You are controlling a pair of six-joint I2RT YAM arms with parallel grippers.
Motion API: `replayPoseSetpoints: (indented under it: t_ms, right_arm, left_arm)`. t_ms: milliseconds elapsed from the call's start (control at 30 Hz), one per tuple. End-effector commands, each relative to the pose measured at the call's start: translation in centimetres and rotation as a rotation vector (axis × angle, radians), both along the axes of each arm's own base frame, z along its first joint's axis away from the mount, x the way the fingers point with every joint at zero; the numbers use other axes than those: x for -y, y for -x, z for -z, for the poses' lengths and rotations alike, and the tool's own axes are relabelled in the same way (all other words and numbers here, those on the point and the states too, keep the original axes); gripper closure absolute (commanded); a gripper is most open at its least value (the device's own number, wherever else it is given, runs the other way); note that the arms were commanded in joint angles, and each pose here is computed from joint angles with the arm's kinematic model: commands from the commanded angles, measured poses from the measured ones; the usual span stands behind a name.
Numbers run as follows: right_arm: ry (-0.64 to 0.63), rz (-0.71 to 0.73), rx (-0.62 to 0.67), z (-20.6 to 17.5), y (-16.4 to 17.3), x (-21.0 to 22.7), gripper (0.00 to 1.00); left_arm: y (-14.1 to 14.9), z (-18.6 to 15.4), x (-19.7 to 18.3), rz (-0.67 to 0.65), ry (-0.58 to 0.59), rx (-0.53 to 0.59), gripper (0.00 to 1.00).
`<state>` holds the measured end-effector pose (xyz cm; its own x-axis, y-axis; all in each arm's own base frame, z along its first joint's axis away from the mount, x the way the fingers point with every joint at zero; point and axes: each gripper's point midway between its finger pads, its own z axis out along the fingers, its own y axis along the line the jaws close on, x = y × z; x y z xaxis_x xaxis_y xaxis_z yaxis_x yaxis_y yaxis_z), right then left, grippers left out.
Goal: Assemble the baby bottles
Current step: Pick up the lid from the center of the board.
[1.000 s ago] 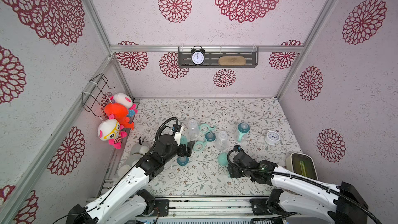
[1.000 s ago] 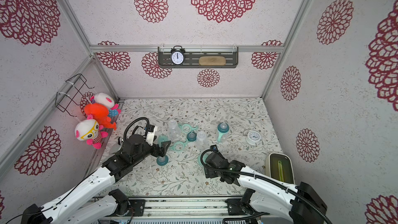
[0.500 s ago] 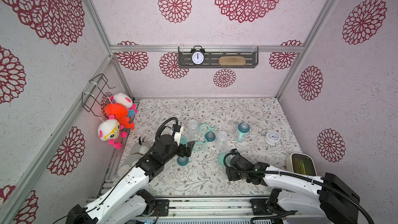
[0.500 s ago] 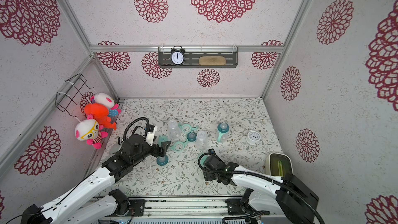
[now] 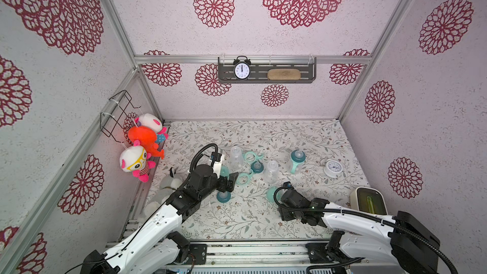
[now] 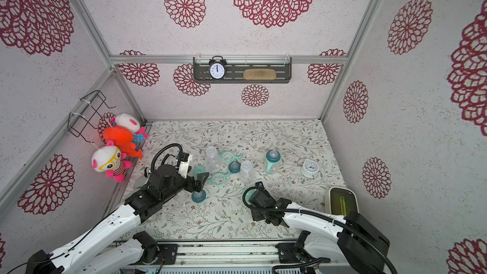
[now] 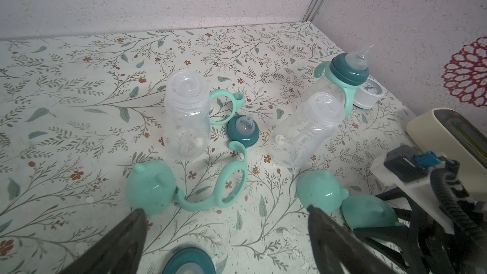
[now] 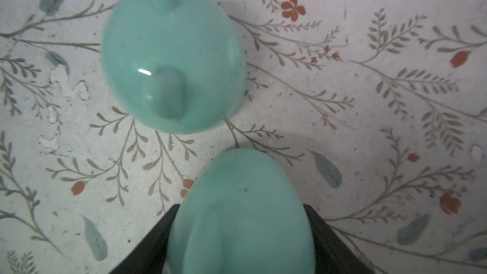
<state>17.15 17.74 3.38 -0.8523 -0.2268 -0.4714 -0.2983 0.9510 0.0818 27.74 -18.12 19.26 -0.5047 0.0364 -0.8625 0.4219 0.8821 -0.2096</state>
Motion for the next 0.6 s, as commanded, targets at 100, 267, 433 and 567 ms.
replayPoseSetpoints:
  t_ms: [100, 267, 433, 567]
  right_arm:
    - [0.01, 0.028, 0.064, -4.3, -1.2, 0.3, 0.32]
    - [0.015, 0.077, 0.099, -8.8, -2.7, 1.8, 0.34]
    - [-0.013, 0.107, 0.14, -13.3, -4.8, 3.2, 0.35]
    - [0.02, 0.133, 0.182, -16.0, -7.0, 4.8, 0.35]
  left_arm:
    - [-0.2, -1.0, -0.1, -0.007, 0.018, 0.011, 0.02]
    - [-0.2, -1.1, -0.2, -0.008, 0.019, 0.013, 0.02]
    - [-0.2, -1.2, -0.2, -0.009, 0.021, 0.016, 0.02]
    - [-0.1, -1.3, -0.3, -0.008, 0.021, 0.02, 0.02]
